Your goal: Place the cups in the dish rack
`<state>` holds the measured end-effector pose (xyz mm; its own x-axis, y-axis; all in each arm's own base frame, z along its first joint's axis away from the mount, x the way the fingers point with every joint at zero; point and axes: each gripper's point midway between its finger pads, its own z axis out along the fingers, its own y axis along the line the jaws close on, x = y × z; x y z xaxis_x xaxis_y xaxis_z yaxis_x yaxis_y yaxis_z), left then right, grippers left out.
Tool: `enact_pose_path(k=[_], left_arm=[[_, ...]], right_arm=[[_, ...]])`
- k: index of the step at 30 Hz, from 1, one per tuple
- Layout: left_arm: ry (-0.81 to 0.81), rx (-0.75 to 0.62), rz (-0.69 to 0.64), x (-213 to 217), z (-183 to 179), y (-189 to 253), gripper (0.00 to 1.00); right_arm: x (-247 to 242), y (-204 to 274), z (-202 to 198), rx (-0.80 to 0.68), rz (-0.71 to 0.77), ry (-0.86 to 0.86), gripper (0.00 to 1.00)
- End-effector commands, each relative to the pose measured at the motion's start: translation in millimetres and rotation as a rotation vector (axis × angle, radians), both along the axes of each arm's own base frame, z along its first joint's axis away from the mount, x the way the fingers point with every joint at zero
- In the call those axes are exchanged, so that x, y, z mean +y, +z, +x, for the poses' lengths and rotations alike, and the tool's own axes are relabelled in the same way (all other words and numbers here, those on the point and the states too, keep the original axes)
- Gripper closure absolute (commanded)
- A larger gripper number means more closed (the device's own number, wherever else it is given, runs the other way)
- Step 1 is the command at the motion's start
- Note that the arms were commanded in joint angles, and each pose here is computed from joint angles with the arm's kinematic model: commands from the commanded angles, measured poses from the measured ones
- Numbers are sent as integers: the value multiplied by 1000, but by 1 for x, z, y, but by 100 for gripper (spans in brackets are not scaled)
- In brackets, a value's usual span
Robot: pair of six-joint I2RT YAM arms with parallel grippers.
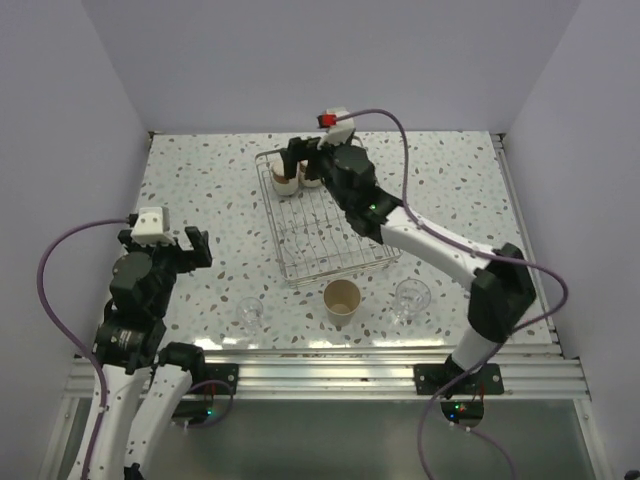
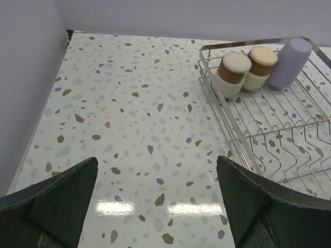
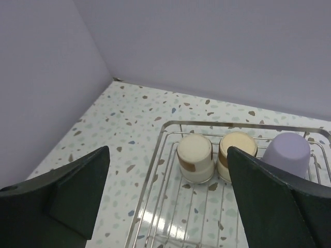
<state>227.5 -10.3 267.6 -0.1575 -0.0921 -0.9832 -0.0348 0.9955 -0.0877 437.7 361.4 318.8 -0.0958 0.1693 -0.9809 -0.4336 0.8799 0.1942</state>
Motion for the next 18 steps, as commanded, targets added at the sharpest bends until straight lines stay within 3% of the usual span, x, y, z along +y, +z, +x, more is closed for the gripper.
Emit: enact_pose_path(k=[1,2,3,5,7,11,13,16,17,18], left_arm=[[-81,-15,-8,-15,8,38,0],[-105,-10,-16,-20,10,43,0],[-131,28,-19,-26,16,38,0],[-263,19,-49,-50,16,53,0],[-426,-32,-76,-78,13,70,0],[-430,-212,-272,-86,1,110,0],[-512,-239,-288,-98,-7,105,0],[-604,-136,-253,-112,-13,111,0],[-553,135,-275,-111,1,62,0],[-510,240,-271,-106,3,51,0]], right_arm=[[-34,36,-46,-49,134,21,2],[-45,36,-53,-53,161,3,2],[-54,4,-62,0,147,-4,2],[-74,14,-81,-17,199,-16,2],[-89,-6,-93,17,200,-34,2],[-111,-5,-110,7,226,-61,2],[-119,-3,-115,9,226,-72,2],[-125,0,-119,10,226,-78,2],[-127,1,-121,7,230,-80,2],[-128,-3,-122,11,229,-81,2]])
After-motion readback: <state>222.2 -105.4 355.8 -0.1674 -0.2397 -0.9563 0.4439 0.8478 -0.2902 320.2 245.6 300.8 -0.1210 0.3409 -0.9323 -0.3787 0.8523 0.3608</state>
